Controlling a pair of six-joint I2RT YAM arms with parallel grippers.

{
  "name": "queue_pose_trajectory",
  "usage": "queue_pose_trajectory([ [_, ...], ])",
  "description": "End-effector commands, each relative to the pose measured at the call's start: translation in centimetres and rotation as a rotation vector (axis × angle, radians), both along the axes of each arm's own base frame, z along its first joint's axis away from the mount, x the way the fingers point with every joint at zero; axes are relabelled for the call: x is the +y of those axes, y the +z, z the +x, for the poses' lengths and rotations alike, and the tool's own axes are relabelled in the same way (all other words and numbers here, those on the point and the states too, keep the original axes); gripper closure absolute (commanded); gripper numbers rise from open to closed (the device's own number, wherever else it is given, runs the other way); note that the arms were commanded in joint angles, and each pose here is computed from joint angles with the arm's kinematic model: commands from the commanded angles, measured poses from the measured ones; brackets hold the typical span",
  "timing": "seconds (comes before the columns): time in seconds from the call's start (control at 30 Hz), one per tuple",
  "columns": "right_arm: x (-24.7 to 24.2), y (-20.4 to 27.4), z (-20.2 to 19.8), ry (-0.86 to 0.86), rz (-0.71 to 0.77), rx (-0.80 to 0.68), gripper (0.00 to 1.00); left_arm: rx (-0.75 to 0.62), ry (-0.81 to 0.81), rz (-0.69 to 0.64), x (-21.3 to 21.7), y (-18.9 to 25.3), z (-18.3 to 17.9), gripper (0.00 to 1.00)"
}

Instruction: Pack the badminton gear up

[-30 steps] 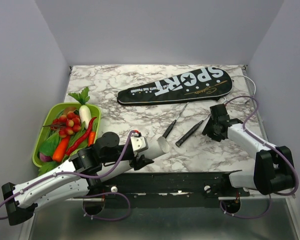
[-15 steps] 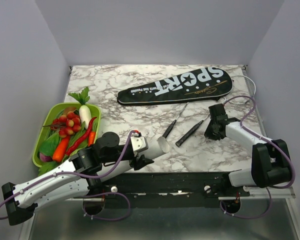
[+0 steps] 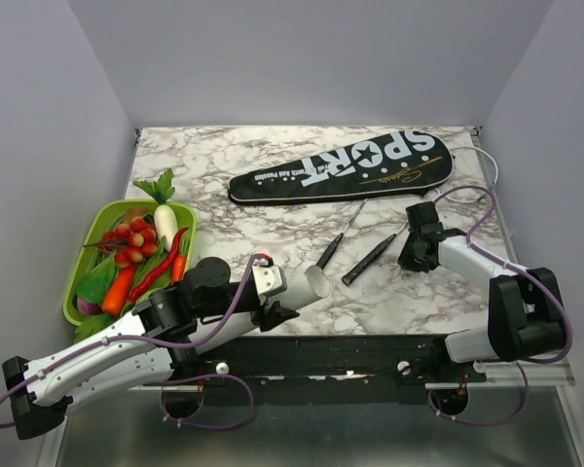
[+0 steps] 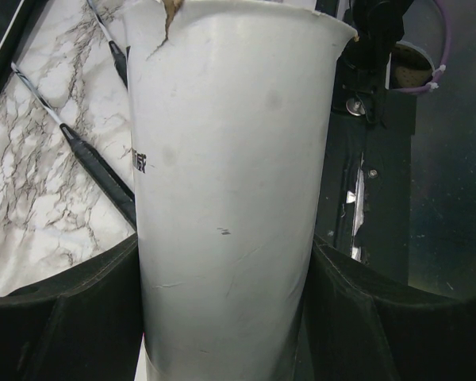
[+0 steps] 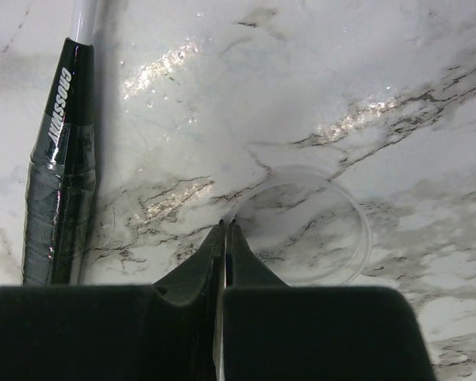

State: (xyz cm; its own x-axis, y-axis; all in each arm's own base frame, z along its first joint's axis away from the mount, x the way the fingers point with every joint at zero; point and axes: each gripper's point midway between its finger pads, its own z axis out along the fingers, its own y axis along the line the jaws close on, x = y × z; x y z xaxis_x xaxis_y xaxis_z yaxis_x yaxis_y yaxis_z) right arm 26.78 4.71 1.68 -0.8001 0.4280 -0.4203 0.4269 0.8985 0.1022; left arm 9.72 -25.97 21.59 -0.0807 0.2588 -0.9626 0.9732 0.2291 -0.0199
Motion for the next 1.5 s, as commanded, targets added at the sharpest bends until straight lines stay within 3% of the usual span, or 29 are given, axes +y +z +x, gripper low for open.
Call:
queue_pose_trajectory([
  [0.0,0.2,-0.2,0.2,0.008,0.012,0.007,0.93,0.026,-0.008,-0.043,-0.2,1.1,-0.5,1.0],
  [0.23,1.6,1.9,0.3,0.055,0.092,-0.046,0.99,0.031,-0.01,-0.035,-0.3,0.8,-0.5,1.0],
  [0.37,3.6,6.3,0.7,0.148,0.193,-0.145,0.99,0.042,-0.01,-0.02,-0.5,0.4,-0.4,1.0],
  [0.6,9.3,15.6,-1.7,0.44,0.485,-0.359,0.99,0.062,-0.027,0.003,-0.9,-0.3,-0.5,1.0],
  [0.9,15.7,25.1,-8.5,0.825,0.788,-0.502,0.99,0.11,-0.105,0.013,-2.0,-0.9,-1.6,1.0],
  [1.13,19.6,28.0,-13.1,1.053,0.908,-0.511,0.99,0.122,-0.125,0.02,-2.2,-1.2,-1.8,1.0],
  [1.47,22.3,28.7,-16.8,1.21,1.0,-0.485,0.99,0.116,-0.133,0.007,-2.2,-1.0,-2.0,1.0],
])
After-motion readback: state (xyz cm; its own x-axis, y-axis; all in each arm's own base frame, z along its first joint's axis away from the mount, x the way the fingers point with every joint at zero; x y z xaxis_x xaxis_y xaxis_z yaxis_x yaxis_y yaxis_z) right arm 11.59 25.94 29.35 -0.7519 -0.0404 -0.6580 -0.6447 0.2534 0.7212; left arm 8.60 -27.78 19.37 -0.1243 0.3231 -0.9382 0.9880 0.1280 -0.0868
